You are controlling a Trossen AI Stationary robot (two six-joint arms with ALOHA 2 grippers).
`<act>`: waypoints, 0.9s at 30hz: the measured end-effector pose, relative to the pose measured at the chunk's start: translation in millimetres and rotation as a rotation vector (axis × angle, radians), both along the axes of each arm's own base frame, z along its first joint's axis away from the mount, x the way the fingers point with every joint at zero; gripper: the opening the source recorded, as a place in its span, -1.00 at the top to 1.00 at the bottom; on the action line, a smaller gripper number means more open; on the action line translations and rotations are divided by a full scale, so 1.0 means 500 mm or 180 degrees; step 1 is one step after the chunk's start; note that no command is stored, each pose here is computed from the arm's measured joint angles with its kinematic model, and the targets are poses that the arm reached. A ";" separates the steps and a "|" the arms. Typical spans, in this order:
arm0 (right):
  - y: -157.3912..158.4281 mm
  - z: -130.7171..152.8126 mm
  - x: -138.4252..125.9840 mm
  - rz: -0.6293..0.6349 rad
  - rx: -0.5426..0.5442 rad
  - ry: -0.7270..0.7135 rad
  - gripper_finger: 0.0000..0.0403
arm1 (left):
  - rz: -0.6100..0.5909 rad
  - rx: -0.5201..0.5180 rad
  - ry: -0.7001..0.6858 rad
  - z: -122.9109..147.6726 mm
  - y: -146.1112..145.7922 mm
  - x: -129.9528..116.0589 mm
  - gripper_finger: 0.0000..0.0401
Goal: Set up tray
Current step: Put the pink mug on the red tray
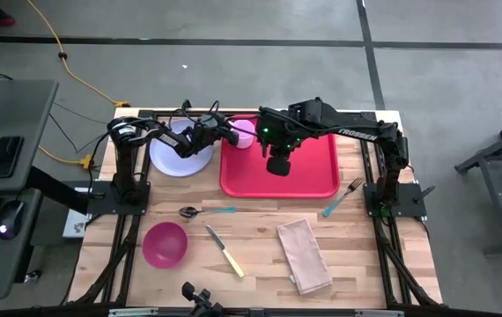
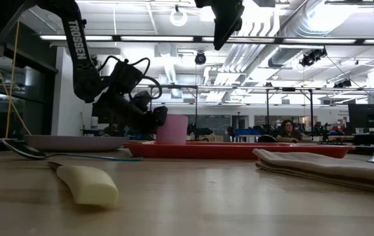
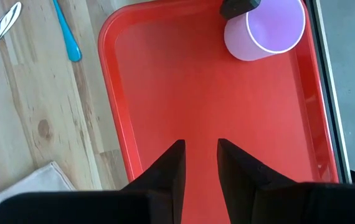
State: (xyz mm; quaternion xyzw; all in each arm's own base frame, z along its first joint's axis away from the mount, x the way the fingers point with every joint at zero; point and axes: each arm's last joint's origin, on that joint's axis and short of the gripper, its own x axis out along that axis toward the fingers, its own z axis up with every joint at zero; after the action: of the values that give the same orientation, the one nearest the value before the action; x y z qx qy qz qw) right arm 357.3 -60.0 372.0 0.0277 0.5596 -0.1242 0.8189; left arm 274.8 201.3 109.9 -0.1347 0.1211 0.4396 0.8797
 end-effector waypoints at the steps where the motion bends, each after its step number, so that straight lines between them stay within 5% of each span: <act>1: 0.000 0.000 0.000 0.0000 0.0000 0.0000 0.65 | 0.0006 -0.0009 -0.0012 0.000 0.000 0.000 0.58; 16: 0.000 0.000 0.000 0.0015 -0.0007 0.0002 0.65 | -0.0022 0.0011 -0.0072 0.005 0.001 0.003 0.56; 27: 0.000 -0.001 -0.001 0.0013 -0.0002 0.0026 0.65 | -0.0066 -0.0028 0.0032 0.013 0.011 0.017 -0.02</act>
State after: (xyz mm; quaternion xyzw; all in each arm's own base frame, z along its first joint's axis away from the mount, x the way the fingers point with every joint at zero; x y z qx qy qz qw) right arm 356.8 -59.9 371.6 0.0258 0.5630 -0.1229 0.8169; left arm 283.5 206.7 116.5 -0.1352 0.1289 0.4305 0.8830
